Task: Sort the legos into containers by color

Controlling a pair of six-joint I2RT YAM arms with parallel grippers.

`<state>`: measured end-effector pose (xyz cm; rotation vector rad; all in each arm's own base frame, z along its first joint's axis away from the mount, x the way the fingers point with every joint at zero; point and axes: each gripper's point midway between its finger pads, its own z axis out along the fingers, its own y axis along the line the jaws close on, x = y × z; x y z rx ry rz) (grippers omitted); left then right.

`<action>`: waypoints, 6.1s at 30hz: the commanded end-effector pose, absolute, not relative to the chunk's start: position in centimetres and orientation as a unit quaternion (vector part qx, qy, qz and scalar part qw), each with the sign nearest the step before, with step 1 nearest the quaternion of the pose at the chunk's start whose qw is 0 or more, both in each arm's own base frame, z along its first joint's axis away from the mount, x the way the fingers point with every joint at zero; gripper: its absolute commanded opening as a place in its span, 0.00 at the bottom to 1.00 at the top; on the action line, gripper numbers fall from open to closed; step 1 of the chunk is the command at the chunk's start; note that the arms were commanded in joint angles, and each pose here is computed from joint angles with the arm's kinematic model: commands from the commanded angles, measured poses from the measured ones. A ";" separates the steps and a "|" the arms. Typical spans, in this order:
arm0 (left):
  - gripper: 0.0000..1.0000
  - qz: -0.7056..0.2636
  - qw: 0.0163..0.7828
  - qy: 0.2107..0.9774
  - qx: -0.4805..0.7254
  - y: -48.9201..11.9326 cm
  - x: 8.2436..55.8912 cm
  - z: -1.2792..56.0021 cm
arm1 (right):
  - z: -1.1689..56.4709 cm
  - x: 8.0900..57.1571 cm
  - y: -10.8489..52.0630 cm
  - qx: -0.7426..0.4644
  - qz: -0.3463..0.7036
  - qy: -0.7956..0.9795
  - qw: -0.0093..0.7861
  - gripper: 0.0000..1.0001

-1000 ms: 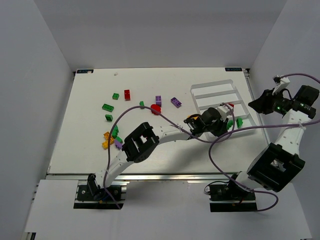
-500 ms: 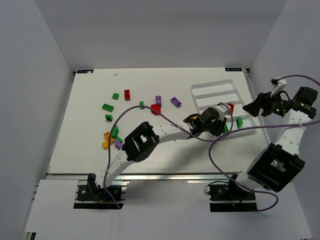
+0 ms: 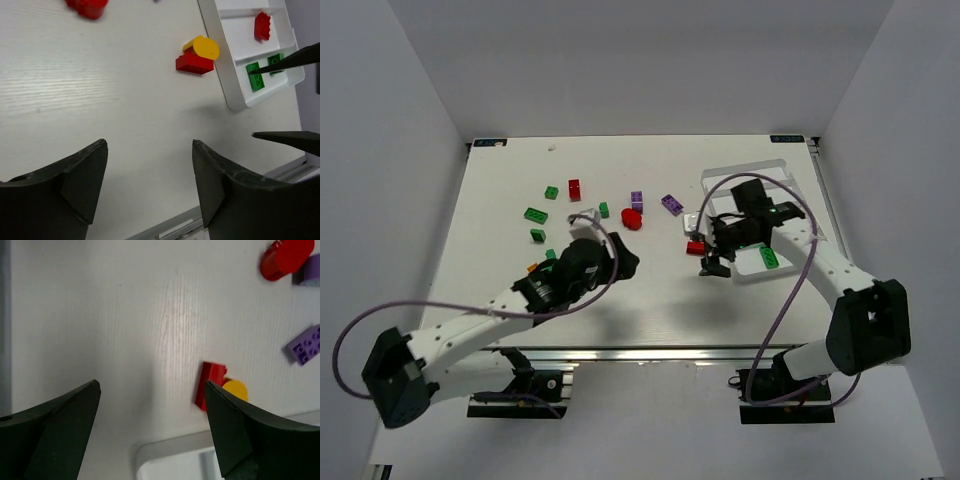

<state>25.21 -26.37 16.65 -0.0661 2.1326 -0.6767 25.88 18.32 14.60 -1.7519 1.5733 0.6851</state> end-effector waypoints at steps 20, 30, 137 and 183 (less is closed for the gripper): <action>0.82 -0.263 0.442 0.844 -0.155 -20.0 22.7 15.5 | 7.1 35.3 22.3 -0.748 0.099 0.603 0.259 0.79; 0.82 -0.260 0.443 0.843 -0.156 -20.0 22.8 15.5 | 4.5 35.3 21.3 -0.758 0.089 0.608 0.220 0.69; 0.85 -0.116 0.793 0.592 0.081 -31.6 30.1 37.6 | 42.4 35.8 25.6 0.094 0.562 0.729 0.379 0.00; 0.05 -0.208 0.771 0.598 0.067 -33.5 30.3 36.7 | 44.9 33.0 24.8 0.137 0.639 0.693 0.303 0.00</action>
